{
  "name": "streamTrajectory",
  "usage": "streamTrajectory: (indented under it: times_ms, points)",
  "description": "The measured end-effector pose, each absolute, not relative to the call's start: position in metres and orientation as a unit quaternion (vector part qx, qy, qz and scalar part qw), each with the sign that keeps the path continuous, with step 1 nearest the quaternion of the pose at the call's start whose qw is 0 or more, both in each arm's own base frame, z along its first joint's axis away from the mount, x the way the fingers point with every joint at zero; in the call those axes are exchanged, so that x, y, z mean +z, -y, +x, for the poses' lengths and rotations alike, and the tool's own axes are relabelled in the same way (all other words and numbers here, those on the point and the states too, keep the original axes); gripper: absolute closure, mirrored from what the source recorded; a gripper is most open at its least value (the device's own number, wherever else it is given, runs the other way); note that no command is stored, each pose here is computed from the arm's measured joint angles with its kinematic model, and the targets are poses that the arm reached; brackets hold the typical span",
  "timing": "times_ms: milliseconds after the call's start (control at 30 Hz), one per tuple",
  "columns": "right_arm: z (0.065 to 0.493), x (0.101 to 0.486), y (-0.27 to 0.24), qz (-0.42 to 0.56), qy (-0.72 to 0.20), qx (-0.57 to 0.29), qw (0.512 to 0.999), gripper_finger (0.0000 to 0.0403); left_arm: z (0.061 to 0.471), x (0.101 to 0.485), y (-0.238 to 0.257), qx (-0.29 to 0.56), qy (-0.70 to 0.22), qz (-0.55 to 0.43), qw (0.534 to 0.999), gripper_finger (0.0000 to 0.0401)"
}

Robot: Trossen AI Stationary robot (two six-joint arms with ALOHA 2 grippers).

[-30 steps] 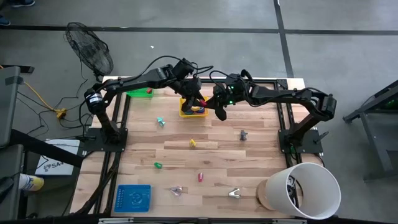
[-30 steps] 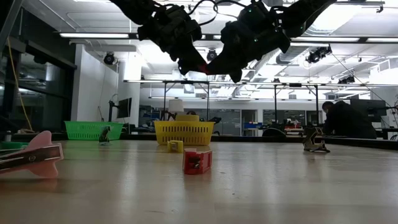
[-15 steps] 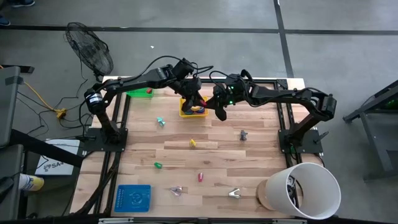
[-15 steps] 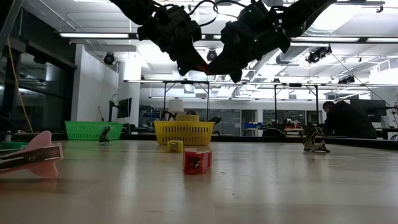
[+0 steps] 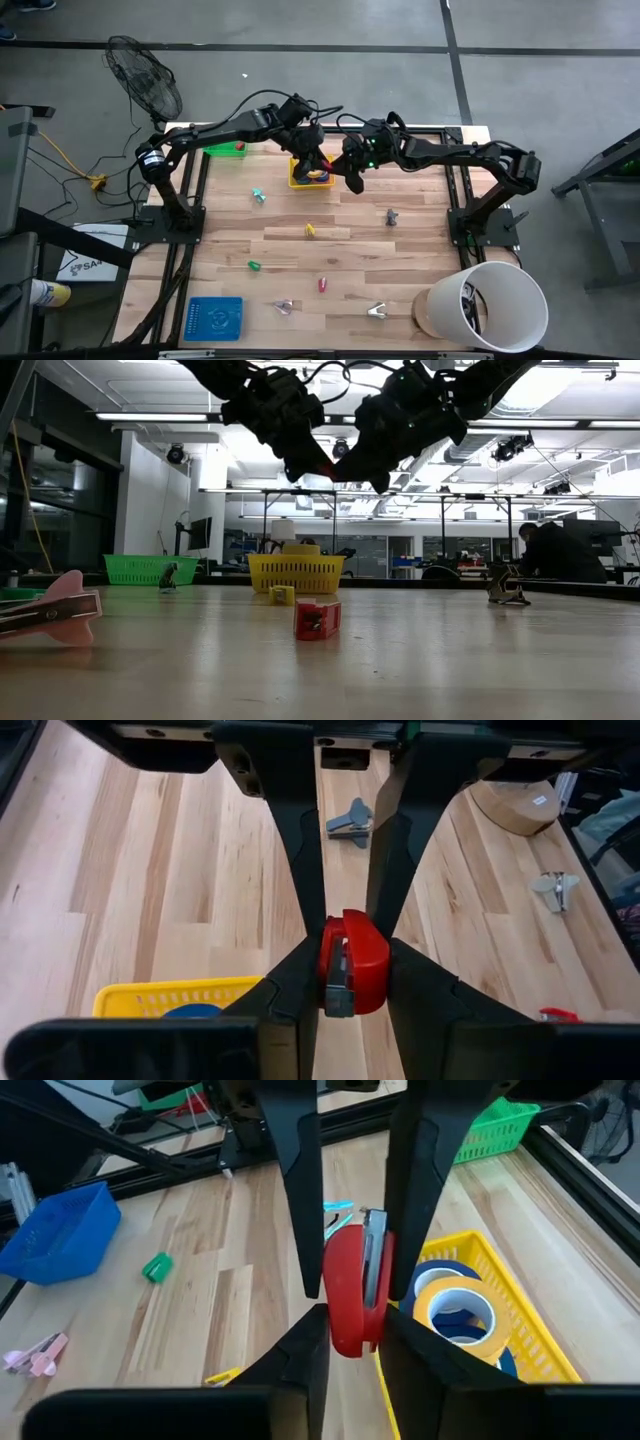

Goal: Pick and place Stapler, Stapler remover, tape
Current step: Put the red stapler into the green bin

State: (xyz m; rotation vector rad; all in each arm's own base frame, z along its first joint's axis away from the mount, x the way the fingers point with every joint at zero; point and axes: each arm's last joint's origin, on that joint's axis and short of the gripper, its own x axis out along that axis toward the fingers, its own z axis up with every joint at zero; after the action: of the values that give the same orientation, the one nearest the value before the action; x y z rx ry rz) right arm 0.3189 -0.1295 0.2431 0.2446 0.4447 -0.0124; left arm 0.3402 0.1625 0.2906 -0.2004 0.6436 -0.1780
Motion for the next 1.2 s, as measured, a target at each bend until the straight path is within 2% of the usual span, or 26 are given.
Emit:
streamTrajectory:
  times_ms: [400,633,867,1200]
  points:
    - [0.315,0.237,0.129,0.168,-0.25,-0.019,0.953,0.027,0.339,0.289,-0.164,-0.05,-0.334,-0.094,0.937,0.0312]
    - [0.308,0.228,0.131,0.193,-0.3,-0.04,0.933,0.0243,0.333,0.282,-0.168,0.039,-0.391,-0.072,0.917,0.0312]
    - [0.306,0.226,0.131,0.199,-0.315,-0.047,0.927,0.0234,0.31,0.272,-0.185,0.137,-0.474,-0.093,0.865,0.0311]
    - [0.305,0.225,0.133,0.191,-0.318,-0.073,0.926,0.0233,0.252,0.263,-0.229,0.269,-0.568,-0.164,0.76,0.0311]
